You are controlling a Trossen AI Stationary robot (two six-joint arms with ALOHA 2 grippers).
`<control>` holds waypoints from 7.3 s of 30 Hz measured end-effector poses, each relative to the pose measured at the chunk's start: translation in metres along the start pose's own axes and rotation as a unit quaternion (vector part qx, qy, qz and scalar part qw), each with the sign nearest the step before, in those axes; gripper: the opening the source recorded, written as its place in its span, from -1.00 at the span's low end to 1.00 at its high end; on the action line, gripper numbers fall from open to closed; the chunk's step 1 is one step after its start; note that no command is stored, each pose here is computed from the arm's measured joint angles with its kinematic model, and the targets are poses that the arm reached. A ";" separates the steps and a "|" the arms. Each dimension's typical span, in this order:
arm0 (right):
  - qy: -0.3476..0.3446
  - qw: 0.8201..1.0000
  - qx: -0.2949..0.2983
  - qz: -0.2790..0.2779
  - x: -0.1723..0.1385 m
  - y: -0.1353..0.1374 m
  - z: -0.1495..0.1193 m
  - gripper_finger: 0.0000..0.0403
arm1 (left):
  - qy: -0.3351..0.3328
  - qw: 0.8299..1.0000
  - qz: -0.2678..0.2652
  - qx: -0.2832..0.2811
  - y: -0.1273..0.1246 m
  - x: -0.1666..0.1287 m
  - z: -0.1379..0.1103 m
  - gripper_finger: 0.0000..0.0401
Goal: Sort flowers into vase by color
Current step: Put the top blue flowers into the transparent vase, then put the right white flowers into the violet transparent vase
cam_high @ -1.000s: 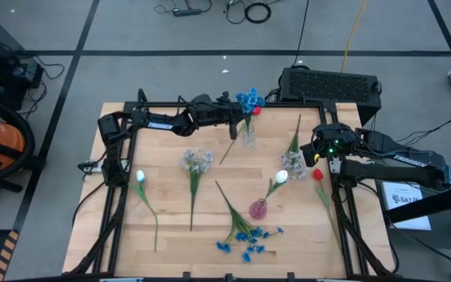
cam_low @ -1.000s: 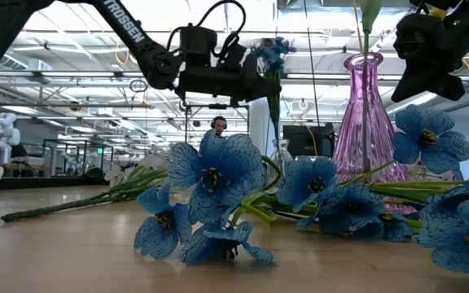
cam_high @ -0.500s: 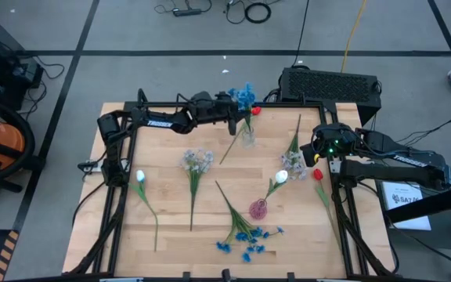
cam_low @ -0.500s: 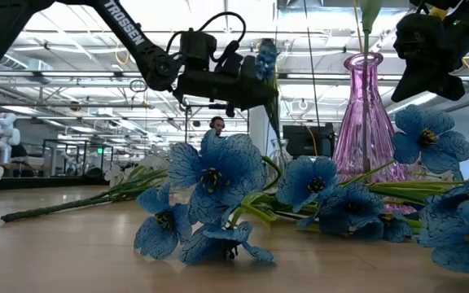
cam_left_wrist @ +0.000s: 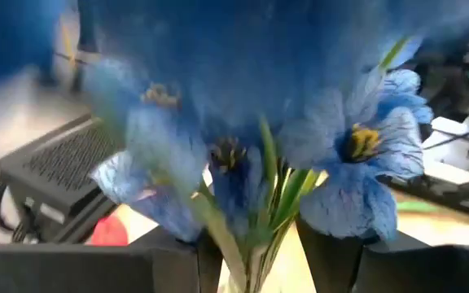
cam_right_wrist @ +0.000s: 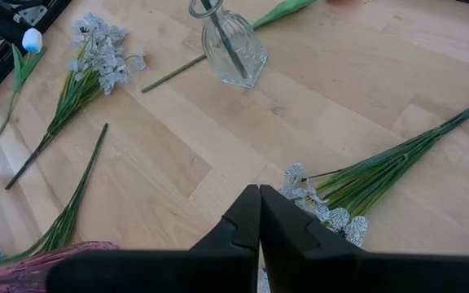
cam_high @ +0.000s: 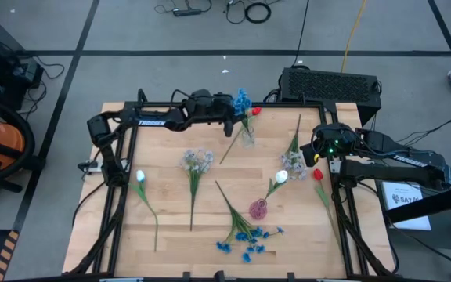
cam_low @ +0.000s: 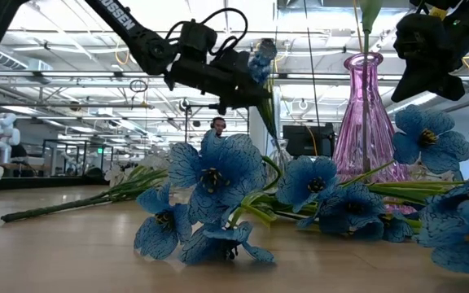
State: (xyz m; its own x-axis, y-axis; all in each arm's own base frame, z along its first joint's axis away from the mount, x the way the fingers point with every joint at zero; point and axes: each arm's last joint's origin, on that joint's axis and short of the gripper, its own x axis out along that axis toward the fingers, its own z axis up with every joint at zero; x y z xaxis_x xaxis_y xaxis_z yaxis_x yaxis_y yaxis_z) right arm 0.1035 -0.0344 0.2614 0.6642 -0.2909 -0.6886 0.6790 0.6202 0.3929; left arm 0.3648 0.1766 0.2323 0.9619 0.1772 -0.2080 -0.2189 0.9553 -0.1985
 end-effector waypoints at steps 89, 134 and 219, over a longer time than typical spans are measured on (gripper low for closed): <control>0.310 0.446 -0.837 0.062 0.149 -0.056 -0.011 -0.13 | 0.056 0.977 0.055 -0.199 -0.147 -0.176 -0.056 -0.45; -0.375 0.918 -0.120 0.055 -0.086 0.135 0.094 -1.00 | 0.095 0.986 -0.020 -0.134 -0.151 -0.176 -0.058 -0.45; -0.300 0.946 -0.121 -0.010 -0.020 0.254 -0.095 -1.00 | 0.155 0.980 -0.009 -0.125 -0.148 -0.179 -0.069 -0.45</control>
State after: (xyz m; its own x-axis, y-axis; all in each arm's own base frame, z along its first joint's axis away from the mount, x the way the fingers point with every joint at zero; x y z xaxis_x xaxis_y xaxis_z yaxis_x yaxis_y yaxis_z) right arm 0.2331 0.1986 0.3172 0.7589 -0.6208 -0.1965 0.6504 0.7376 0.1815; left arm 0.2140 -0.0126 0.2330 0.8784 0.0436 -0.4759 -0.2731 0.8630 -0.4250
